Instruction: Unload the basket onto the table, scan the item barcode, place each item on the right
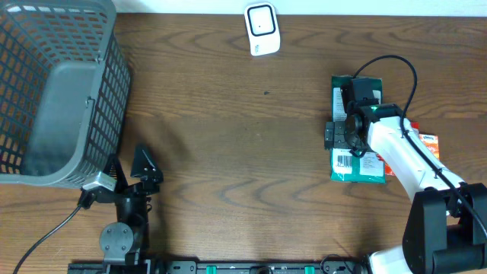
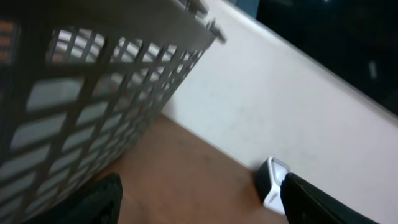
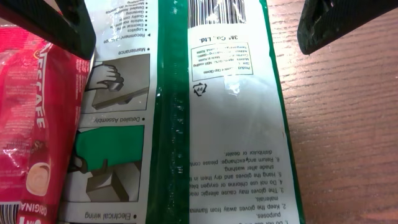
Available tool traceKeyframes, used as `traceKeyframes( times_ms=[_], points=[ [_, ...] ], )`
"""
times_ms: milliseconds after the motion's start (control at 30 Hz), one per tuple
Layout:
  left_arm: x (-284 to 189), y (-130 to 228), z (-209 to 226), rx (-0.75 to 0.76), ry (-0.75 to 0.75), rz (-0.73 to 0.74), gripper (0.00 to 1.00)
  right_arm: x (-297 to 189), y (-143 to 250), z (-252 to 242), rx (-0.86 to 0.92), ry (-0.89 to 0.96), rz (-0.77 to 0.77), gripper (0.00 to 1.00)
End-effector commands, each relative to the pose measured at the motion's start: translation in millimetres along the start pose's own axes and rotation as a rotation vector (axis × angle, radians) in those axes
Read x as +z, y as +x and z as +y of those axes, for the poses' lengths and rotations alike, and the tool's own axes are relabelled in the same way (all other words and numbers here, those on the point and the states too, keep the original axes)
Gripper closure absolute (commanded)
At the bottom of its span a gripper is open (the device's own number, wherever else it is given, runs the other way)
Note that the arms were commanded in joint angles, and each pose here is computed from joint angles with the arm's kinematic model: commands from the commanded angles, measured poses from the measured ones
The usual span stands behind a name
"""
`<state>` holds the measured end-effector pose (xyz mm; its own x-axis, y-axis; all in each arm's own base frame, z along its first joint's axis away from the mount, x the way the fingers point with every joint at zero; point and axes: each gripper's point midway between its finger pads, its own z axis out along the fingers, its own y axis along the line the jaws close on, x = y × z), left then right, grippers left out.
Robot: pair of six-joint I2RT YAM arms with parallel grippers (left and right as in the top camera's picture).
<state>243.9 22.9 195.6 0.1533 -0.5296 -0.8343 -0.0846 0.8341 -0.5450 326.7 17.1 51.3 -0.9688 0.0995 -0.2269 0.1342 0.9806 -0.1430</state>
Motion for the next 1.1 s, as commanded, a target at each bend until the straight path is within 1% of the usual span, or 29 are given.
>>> traceKeyframes(
  times_ms=[0, 100, 167, 233, 300, 400, 1067],
  points=[
    [-1.2, 22.7, 3.3, 0.092, 0.008, 0.1, 0.18, -1.3, -0.9, -2.1, -0.003, 0.003, -0.005, 0.01],
    [-4.5, 44.5, 7.1, 0.191, 0.02, 0.197, 0.18, -1.3, -0.8, -2.0, -0.003, 0.003, -0.004, 0.01],
    [-6.0, 51.5, 5.9, 0.246, 0.042, 0.229, 0.18, -1.3, -0.9, -2.1, -0.003, 0.003, -0.005, 0.01],
    [-7.8, 58.3, 5.4, 0.297, 0.061, 0.26, 0.18, -1.3, -0.8, -2.0, -0.003, 0.003, -0.004, 0.01],
    [-9.2, 63.5, 9.0, 0.313, 0.052, 0.284, 0.18, -1.3, -0.9, -2.1, -0.003, 0.003, -0.005, 0.01],
    [-9.2, 63.6, 9.1, 0.351, 0.057, 0.283, 0.18, -1.3, -0.8, -2.0, -0.003, 0.003, -0.004, 0.01],
    [-9.1, 63.7, 9.9, 0.352, 0.053, 0.284, 0.18, -1.3, -0.9, -2.1, -0.004, 0.003, -0.005, 0.01]
  ],
)
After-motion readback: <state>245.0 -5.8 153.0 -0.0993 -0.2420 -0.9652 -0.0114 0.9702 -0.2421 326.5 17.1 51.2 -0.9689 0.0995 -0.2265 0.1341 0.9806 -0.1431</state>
